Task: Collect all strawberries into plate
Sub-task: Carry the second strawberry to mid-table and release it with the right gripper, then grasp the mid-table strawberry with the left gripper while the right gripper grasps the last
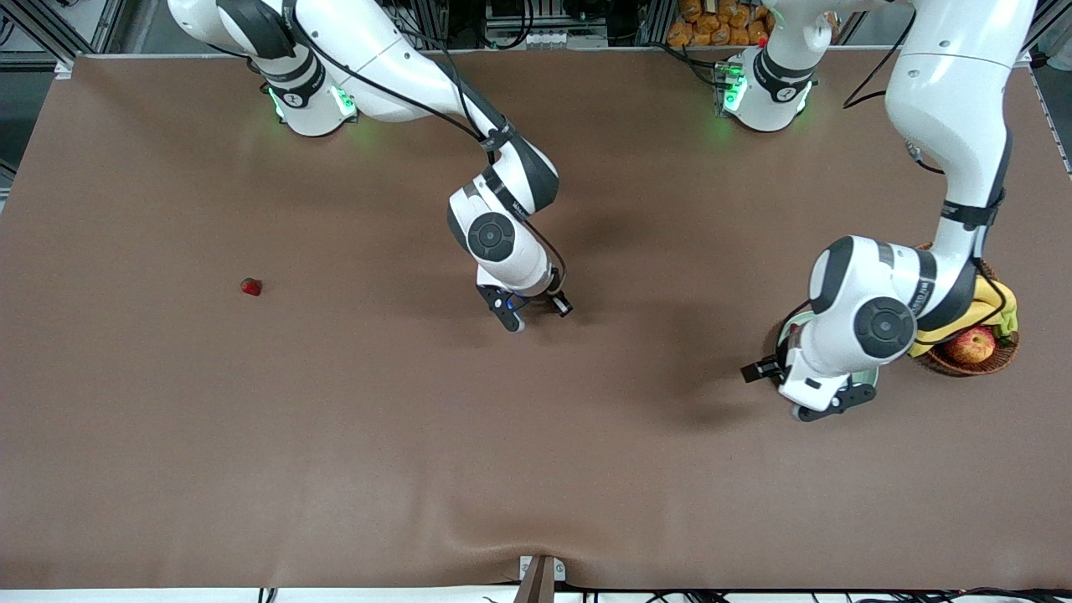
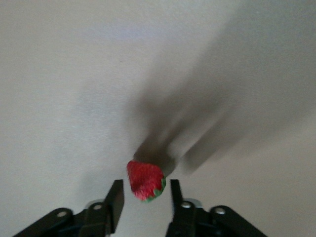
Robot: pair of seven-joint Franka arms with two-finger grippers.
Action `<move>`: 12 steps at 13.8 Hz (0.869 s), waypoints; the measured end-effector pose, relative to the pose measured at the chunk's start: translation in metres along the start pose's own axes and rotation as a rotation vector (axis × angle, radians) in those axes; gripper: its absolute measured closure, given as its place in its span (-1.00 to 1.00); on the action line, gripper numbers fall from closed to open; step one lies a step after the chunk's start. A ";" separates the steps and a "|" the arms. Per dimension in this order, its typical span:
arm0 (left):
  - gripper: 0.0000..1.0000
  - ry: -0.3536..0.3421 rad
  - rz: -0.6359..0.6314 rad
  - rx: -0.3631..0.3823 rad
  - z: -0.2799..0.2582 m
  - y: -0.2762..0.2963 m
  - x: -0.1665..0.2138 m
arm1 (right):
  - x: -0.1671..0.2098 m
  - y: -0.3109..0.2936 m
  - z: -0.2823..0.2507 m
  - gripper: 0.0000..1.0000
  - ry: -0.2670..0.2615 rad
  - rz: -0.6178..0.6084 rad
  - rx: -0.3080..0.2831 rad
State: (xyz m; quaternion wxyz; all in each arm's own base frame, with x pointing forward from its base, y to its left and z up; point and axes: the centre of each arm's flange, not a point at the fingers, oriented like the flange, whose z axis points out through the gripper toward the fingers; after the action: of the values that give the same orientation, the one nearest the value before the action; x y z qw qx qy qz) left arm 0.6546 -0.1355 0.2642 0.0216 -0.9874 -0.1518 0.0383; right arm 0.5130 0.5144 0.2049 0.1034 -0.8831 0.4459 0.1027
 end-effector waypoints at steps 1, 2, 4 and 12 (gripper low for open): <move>-1.00 0.001 0.007 0.000 0.000 0.010 -0.006 | 0.002 -0.005 -0.010 -0.25 0.002 -0.003 -0.025; -1.00 0.001 0.017 -0.002 -0.001 0.019 -0.011 | 0.006 -0.012 -0.025 -0.48 0.003 -0.002 -0.055; -1.00 -0.002 0.044 -0.014 -0.004 0.036 -0.021 | 0.025 -0.024 -0.063 -0.89 0.001 0.011 -0.108; -1.00 -0.009 0.242 -0.061 -0.010 0.191 -0.143 | 0.124 -0.020 -0.161 -1.00 -0.012 -0.172 -0.160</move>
State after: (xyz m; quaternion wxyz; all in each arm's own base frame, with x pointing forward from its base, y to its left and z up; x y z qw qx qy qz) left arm 0.5760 -0.3608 0.2739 -0.0138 -0.9985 -0.0327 0.0406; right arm 0.6159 0.3869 0.3268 0.0439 -0.9229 0.3584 0.1338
